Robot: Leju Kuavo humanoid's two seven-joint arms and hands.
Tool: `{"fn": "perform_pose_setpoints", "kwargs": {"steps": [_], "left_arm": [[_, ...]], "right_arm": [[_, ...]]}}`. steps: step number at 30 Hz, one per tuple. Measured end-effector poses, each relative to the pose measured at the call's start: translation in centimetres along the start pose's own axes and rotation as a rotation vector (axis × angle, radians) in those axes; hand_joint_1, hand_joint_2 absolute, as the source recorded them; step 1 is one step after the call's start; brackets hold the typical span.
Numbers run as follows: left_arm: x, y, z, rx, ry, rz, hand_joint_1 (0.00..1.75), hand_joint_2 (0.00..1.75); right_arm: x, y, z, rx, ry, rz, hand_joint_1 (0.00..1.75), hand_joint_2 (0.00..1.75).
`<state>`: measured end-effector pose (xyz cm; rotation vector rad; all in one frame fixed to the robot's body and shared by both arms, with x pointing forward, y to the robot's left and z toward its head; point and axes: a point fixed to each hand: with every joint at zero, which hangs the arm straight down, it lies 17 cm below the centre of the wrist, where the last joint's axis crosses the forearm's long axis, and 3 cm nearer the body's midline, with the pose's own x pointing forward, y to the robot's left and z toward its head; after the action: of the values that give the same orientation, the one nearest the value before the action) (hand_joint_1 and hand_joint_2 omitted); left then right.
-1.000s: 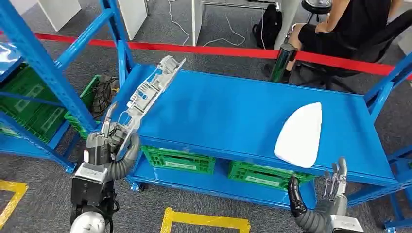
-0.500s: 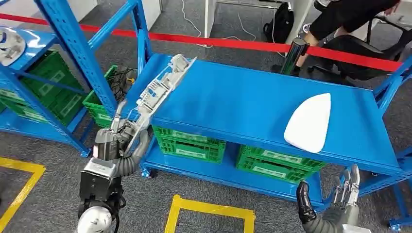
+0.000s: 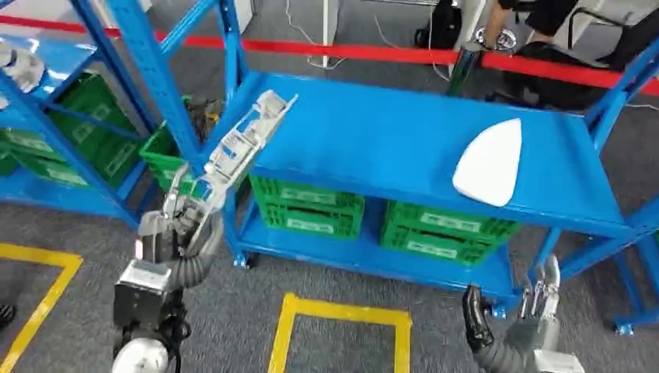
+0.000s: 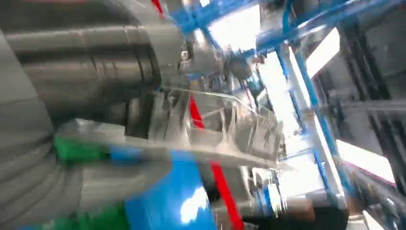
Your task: Take the parts from the cabinet and place them on the table.
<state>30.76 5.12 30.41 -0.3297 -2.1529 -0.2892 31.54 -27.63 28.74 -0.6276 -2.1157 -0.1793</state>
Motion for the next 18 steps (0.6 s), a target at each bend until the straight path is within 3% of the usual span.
{"fn": "perform_pose_setpoints", "kwargs": {"steps": [10, 12, 16, 18], "left_arm": [[0.00, 0.11, -0.08, 0.000, 0.000, 0.001, 1.52, 1.75], [0.02, 0.13, -0.12, 0.001, -0.001, 0.002, 1.43, 1.75], [0.03, 0.10, -0.10, 0.000, -0.001, 0.004, 1.06, 1.75], [0.05, 0.12, -0.14, 0.000, -0.001, 0.009, 1.17, 1.75]], "right_arm": [[-0.07, -0.06, -0.02, -0.003, 0.004, -0.007, 0.00, 1.75], [0.06, -0.05, -0.16, -0.005, -0.001, -0.012, 0.00, 1.75], [0.03, -0.07, -0.15, -0.006, 0.000, -0.016, 0.00, 1.75], [0.12, -0.06, -0.24, -0.008, -0.004, -0.018, 0.00, 1.75]]}}
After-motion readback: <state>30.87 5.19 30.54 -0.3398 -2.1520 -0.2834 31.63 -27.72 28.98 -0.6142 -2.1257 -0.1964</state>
